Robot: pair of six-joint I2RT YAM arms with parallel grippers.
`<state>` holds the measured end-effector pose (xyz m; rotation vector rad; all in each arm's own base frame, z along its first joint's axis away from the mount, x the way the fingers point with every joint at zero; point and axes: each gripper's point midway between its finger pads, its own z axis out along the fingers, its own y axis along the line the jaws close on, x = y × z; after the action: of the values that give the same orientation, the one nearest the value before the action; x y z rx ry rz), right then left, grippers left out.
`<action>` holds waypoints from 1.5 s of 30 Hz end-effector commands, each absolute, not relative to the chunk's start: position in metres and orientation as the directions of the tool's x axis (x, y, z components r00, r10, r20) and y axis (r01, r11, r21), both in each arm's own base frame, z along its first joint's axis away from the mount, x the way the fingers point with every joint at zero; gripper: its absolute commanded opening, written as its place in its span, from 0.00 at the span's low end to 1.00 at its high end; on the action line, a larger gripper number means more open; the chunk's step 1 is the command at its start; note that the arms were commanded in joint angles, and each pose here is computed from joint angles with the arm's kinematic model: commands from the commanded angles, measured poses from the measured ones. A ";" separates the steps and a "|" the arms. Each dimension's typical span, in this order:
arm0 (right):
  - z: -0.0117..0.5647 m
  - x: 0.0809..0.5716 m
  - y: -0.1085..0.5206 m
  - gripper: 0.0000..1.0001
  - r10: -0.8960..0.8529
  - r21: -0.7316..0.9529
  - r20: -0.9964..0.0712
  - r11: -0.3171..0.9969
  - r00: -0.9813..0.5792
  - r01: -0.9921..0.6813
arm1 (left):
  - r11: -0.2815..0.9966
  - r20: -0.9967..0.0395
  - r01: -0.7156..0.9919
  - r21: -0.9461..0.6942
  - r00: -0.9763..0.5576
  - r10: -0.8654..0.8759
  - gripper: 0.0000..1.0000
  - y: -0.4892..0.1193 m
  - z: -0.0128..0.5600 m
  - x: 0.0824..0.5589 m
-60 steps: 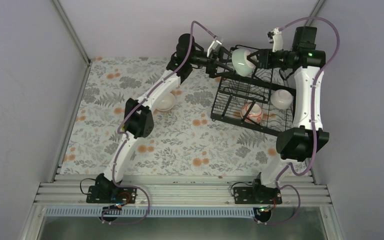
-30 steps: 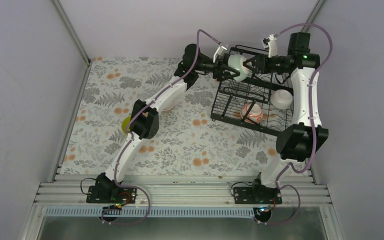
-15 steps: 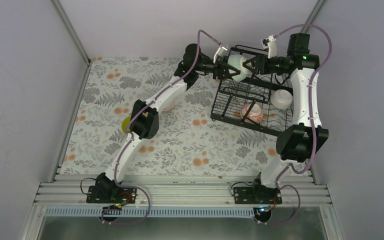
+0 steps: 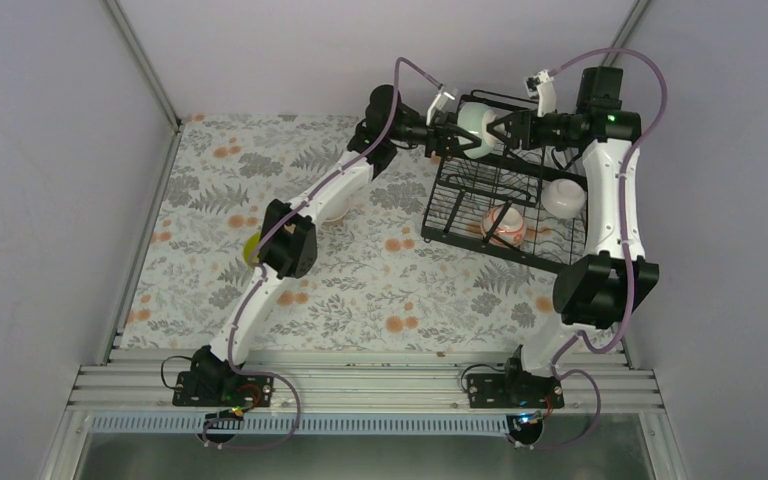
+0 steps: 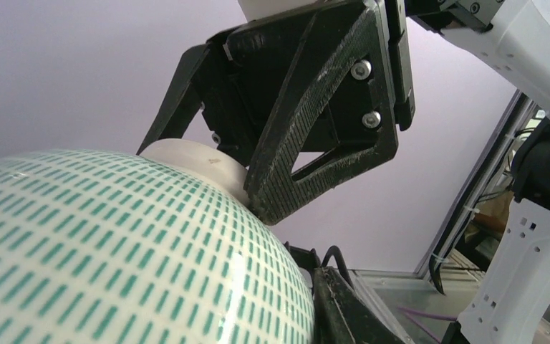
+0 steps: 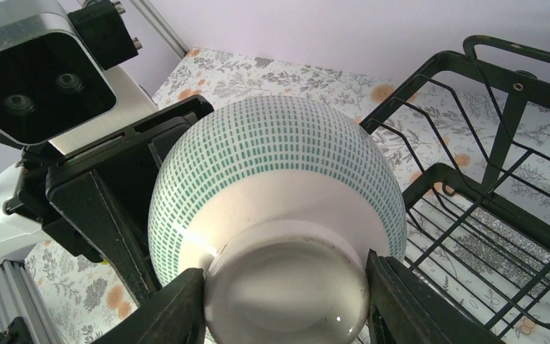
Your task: Unload the bowls from the dish rack
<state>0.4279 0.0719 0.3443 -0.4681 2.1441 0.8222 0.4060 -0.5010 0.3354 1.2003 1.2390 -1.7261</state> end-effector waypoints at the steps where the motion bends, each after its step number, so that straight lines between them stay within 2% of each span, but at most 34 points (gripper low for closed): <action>1: 0.364 0.413 0.082 0.53 -0.070 0.384 -0.804 0.697 -0.591 -0.605 | -0.319 -0.970 0.933 -0.166 -0.212 -0.116 0.22 -0.488 0.402 0.385; 4: 0.364 0.414 0.081 0.56 -0.069 0.378 -0.803 0.709 -0.592 -0.595 | -0.321 -0.972 0.934 -0.158 -0.205 -0.118 0.21 -0.487 0.406 0.383; 8: 0.363 0.415 0.079 0.58 -0.068 0.374 -0.800 0.721 -0.597 -0.583 | -0.326 -0.969 0.930 -0.169 -0.217 -0.115 0.16 -0.487 0.407 0.381; 12: 0.361 0.417 0.076 0.59 -0.069 0.364 -0.797 0.738 -0.600 -0.569 | -0.329 -0.967 0.927 -0.178 -0.226 -0.115 0.06 -0.486 0.408 0.380; 16: 0.362 0.417 0.073 0.60 -0.067 0.351 -0.801 0.752 -0.594 -0.558 | -0.328 -0.967 0.926 -0.184 -0.231 -0.111 0.03 -0.487 0.406 0.380; 21: 0.363 0.420 0.068 0.59 -0.068 0.332 -0.802 0.775 -0.594 -0.537 | -0.333 -0.966 0.924 -0.190 -0.237 -0.107 0.02 -0.489 0.404 0.379; 28: 0.427 0.396 0.045 0.65 -0.098 0.153 -0.887 0.859 -0.451 -0.488 | -0.311 -0.975 0.939 -0.147 -0.190 -0.112 0.02 -0.489 0.411 0.378; 35: 0.440 0.371 0.026 0.67 -0.148 0.030 -0.896 0.920 -0.418 -0.390 | -0.167 -0.994 0.985 -0.048 -0.063 -0.084 0.02 -0.483 0.434 0.381; 41: 0.414 0.370 0.024 0.67 -0.152 0.037 -0.877 0.925 -0.456 -0.379 | 0.061 -0.986 0.987 0.151 0.154 -0.061 0.02 -0.445 0.488 0.379; 45: 0.399 0.373 0.020 0.67 -0.143 0.048 -0.862 0.933 -0.487 -0.357 | 0.189 -0.968 0.950 0.250 0.245 0.051 0.02 -0.421 0.499 0.381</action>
<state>0.3644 0.0292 0.4142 -0.3811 2.0477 0.3109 0.3911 -0.4575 0.4474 1.1859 1.2145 -1.1940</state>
